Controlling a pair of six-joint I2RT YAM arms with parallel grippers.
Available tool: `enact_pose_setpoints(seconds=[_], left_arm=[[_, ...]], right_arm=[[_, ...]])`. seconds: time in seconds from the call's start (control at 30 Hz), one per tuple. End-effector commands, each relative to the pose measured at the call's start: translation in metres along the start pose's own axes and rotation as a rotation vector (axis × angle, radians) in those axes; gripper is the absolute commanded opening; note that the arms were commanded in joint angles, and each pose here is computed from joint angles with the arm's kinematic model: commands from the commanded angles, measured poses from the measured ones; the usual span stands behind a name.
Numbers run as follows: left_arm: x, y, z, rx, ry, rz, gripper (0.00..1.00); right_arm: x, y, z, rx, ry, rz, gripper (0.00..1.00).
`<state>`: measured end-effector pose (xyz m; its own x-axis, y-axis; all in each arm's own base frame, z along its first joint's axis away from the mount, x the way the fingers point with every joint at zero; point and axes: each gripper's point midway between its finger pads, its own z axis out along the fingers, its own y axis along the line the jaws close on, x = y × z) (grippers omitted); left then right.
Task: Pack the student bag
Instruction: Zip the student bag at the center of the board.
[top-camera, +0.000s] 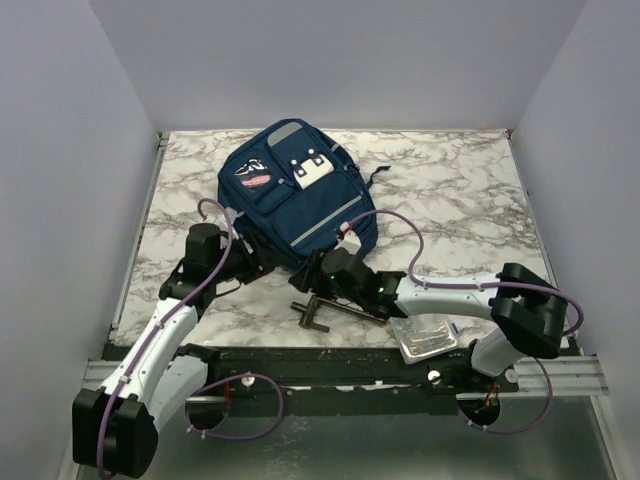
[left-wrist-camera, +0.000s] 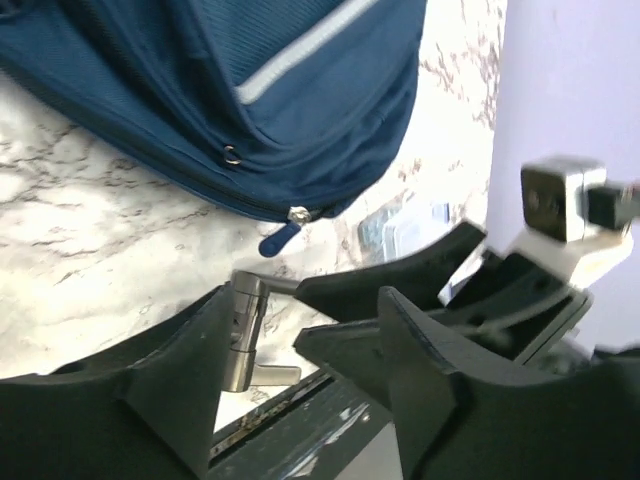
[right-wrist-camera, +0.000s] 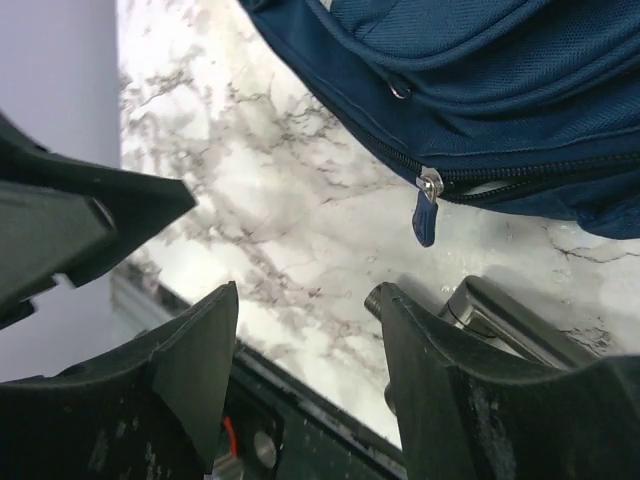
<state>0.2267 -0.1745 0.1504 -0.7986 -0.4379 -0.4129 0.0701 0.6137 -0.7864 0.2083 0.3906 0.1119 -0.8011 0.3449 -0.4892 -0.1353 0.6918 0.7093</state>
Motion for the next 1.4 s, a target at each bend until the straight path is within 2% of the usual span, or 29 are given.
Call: enact_pose_setpoints(seconds=[0.0,0.2,0.3,0.5,0.77,0.8,0.87,0.93,0.97,1.1,1.37], left_arm=[[-0.001,0.022,-0.006,-0.128,0.004,-0.279,0.58],[-0.003,0.032,0.003,-0.154,-0.011,-0.473,0.58],[-0.004,0.034,0.006,-0.161,-0.003,-0.496,0.58],[-0.001,0.041,0.012,-0.168,0.004,-0.542,0.58],[-0.002,0.053,0.023,-0.203,0.004,-0.571,0.57],[-0.002,0.056,0.024,-0.213,0.002,-0.571,0.57],[-0.005,0.060,0.028,-0.232,-0.008,-0.577,0.56],[-0.009,0.063,0.033,-0.242,-0.014,-0.586,0.57],[-0.011,0.064,0.035,-0.242,-0.012,-0.590,0.58],[-0.016,0.064,0.051,-0.228,0.014,-0.610,0.68],[-0.012,0.083,0.076,-0.305,0.041,-0.654,0.65]], right_arm=[[-0.009,-0.048,0.014,0.289,-0.162,-0.038,0.62],[-0.006,-0.052,0.027,0.411,-0.198,-0.038,0.59],[-0.004,-0.052,0.033,0.413,-0.194,-0.040,0.59],[-0.017,-0.050,0.038,0.414,-0.269,-0.066,0.52],[-0.020,-0.050,0.045,0.398,-0.297,-0.108,0.36],[-0.021,-0.050,0.044,0.395,-0.300,-0.116,0.34],[-0.023,-0.048,0.043,0.379,-0.304,-0.138,0.22],[-0.024,-0.044,0.041,0.355,-0.295,-0.172,0.03],[-0.025,-0.039,0.041,0.328,-0.291,-0.189,0.00],[-0.018,-0.032,0.034,0.261,-0.219,-0.334,0.00],[0.007,-0.029,0.024,0.173,-0.020,-0.599,0.00]])
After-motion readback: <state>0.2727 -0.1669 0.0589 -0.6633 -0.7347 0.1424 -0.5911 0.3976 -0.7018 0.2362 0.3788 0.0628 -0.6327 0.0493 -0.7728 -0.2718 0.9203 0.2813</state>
